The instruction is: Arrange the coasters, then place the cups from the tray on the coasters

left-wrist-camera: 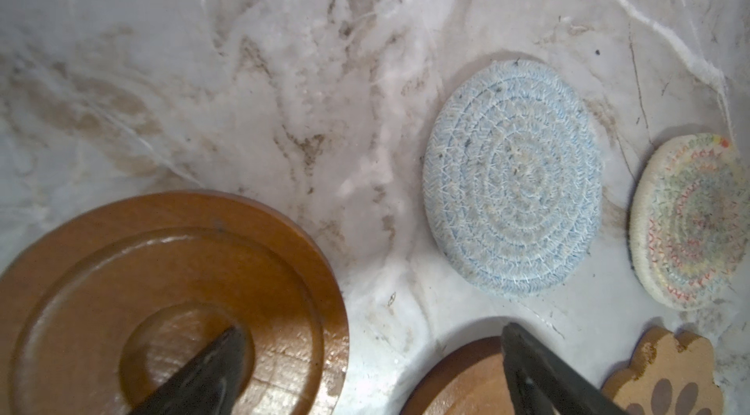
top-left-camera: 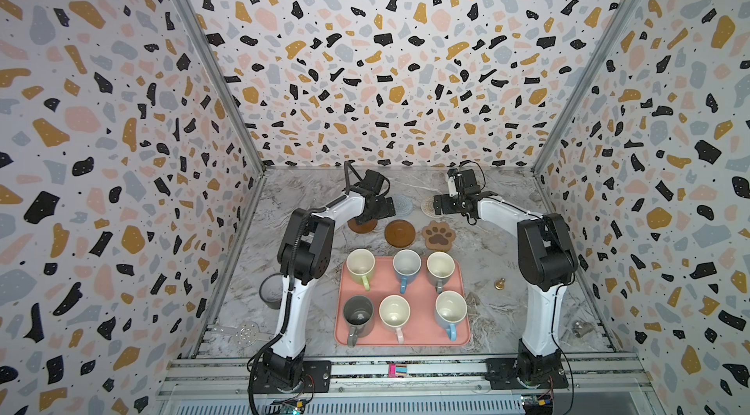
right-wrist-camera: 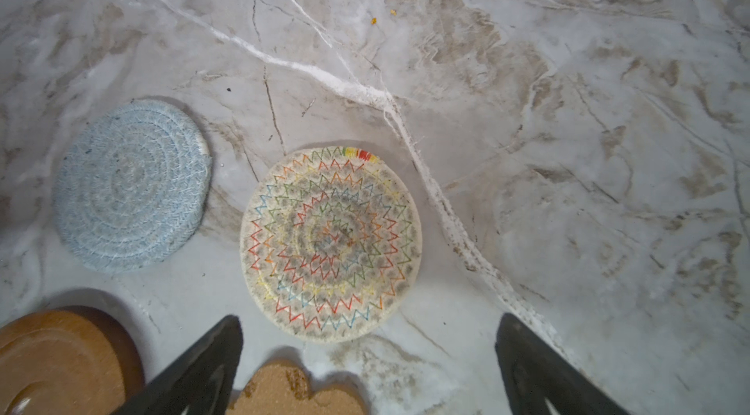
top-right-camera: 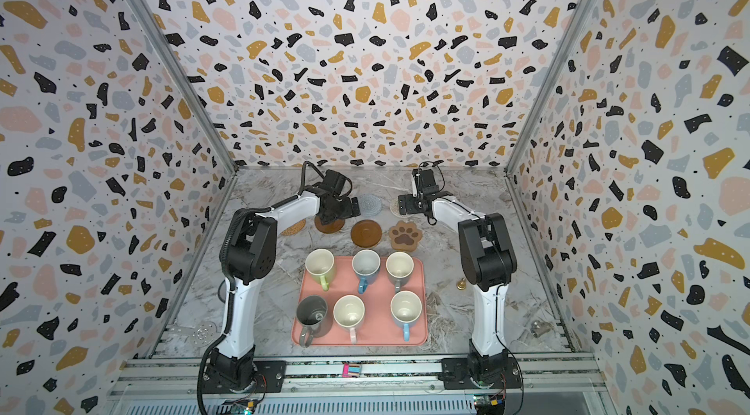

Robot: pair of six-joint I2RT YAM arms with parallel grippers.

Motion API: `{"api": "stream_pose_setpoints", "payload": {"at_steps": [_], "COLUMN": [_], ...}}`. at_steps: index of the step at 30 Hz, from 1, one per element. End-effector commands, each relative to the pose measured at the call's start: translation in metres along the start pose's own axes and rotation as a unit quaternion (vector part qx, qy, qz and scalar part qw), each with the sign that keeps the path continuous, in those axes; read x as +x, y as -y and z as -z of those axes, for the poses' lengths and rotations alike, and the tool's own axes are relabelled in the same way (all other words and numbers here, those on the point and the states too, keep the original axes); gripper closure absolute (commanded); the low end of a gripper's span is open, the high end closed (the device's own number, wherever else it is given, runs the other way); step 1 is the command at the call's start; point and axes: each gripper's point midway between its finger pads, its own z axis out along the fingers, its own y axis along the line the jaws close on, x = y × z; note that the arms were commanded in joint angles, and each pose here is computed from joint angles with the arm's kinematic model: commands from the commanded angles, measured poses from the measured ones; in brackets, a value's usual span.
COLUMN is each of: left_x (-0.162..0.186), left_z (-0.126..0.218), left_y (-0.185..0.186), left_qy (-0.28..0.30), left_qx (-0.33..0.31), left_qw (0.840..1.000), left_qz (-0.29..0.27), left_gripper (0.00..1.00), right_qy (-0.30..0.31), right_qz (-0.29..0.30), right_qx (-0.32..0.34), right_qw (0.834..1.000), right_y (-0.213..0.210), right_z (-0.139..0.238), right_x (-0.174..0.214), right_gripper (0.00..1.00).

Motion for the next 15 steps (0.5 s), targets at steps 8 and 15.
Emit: {"api": "stream_pose_setpoints", "payload": {"at_steps": [8,15], "left_x": [0.006,0.003], "left_z": [-0.001,-0.001], "left_y": [-0.038,-0.052], "left_qy": [-0.007,-0.006], "left_qx": [-0.061,-0.085], "left_qw": [0.997,0.995], "left_qz": [0.048,0.05], "left_gripper": [0.0,0.0], "right_qy": [0.007,0.006], "right_qz": [-0.005,-0.005], "right_qx": [-0.008,-0.007], "right_qw": [1.0,1.0], "right_y": [-0.002,-0.001], "right_z": [0.007,0.008], "right_x": [-0.005,-0.004], "right_gripper": [0.01,0.01]}}
